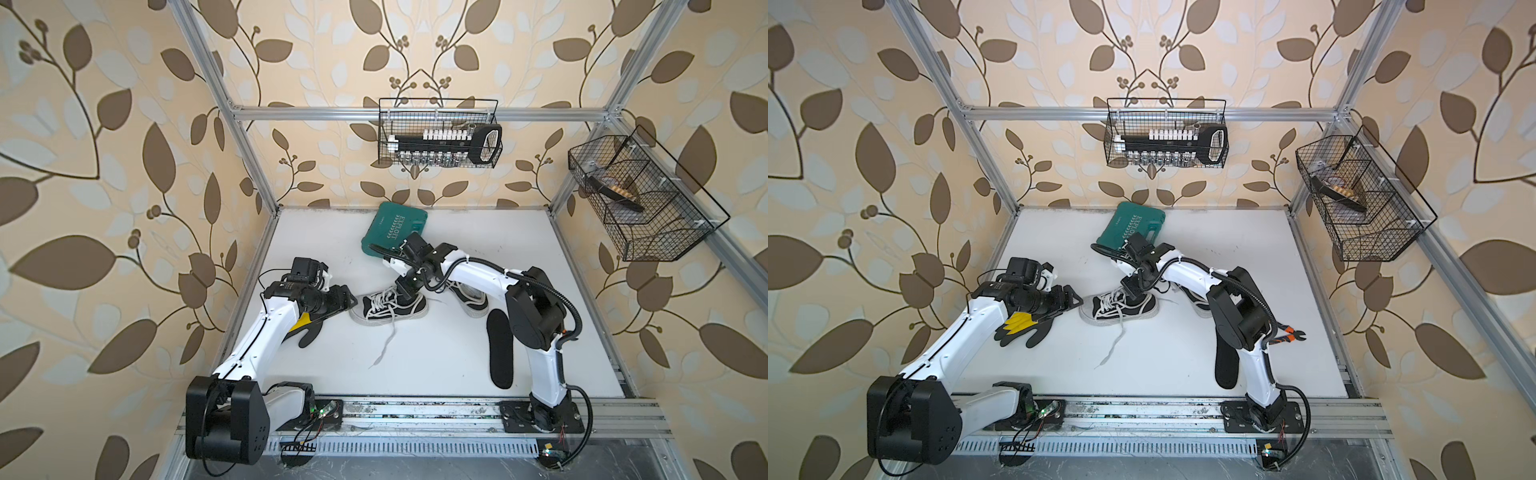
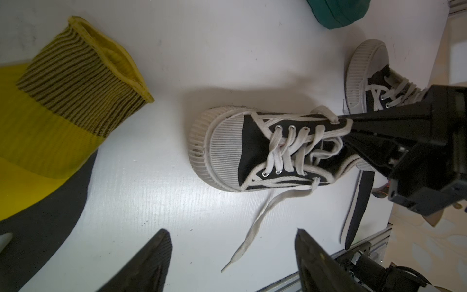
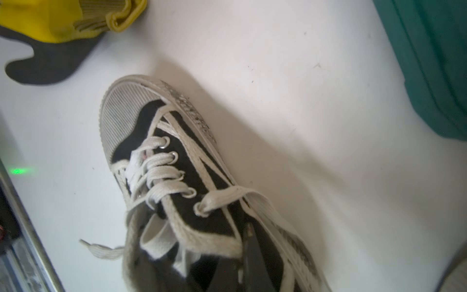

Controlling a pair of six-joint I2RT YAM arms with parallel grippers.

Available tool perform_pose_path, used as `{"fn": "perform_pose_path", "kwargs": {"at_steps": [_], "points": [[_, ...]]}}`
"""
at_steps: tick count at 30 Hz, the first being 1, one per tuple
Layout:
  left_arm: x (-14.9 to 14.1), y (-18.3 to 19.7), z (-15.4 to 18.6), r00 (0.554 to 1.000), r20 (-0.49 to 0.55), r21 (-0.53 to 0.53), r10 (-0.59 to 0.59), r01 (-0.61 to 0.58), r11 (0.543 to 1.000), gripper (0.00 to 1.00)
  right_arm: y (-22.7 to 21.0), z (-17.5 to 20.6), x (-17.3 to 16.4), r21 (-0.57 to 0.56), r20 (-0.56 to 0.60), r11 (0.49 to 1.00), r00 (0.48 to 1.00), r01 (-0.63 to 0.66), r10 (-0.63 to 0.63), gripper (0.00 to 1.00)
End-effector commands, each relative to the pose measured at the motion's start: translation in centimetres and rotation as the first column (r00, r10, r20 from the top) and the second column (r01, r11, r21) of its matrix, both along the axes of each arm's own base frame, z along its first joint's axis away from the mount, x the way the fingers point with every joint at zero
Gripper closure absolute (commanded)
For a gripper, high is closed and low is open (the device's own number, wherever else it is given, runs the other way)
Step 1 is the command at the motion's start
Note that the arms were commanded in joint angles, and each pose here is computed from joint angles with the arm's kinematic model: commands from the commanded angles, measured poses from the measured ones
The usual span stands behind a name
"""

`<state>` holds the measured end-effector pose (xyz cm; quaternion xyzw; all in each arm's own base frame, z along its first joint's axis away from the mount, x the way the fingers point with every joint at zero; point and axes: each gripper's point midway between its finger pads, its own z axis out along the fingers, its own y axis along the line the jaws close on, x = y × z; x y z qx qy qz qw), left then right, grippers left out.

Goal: Insert the insole into the shoe
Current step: Adjust the shoe at the center of the board.

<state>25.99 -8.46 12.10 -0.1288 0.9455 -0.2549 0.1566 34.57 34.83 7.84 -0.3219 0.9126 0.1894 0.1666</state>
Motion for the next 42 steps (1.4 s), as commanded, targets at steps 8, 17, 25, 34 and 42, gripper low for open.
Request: {"fn": "perform_pose_path", "kwargs": {"at_steps": [8, 17, 25, 34, 42], "points": [[0.4, 0.6, 1.3, 0.998, 0.052, 0.005, 0.040, -0.040, 0.999, 0.22, 0.8, 5.2, -1.3, 0.307, -0.203, 0.644, 0.709, 0.701, -0.675, 1.00], [0.1, 0.6, 1.8, 0.998, 0.051, 0.012, 0.031, -0.031, 0.999, 0.21, 2.8, 2.6, -1.3, 0.323, -0.325, 0.374, 0.473, 0.870, -0.819, 1.00], [0.0, 0.4, 2.4, 0.998, 0.067, 0.012, -0.001, 0.000, 1.000, 0.21, 3.4, 2.0, -1.3, 0.317, -0.314, 0.407, 0.499, 0.857, -0.808, 0.66], [0.3, 0.0, 3.1, 0.995, 0.097, -0.006, -0.012, 0.012, 1.000, 0.20, -3.1, 9.2, -4.5, 0.370, -0.003, 0.589, 0.635, 0.718, -0.772, 0.22], [0.8, -1.1, 3.0, 0.995, 0.104, -0.062, -0.009, 0.016, 0.998, 0.21, -21.5, 7.6, -7.5, 0.218, 0.086, 0.347, 0.336, 0.912, -0.938, 0.15]]}}
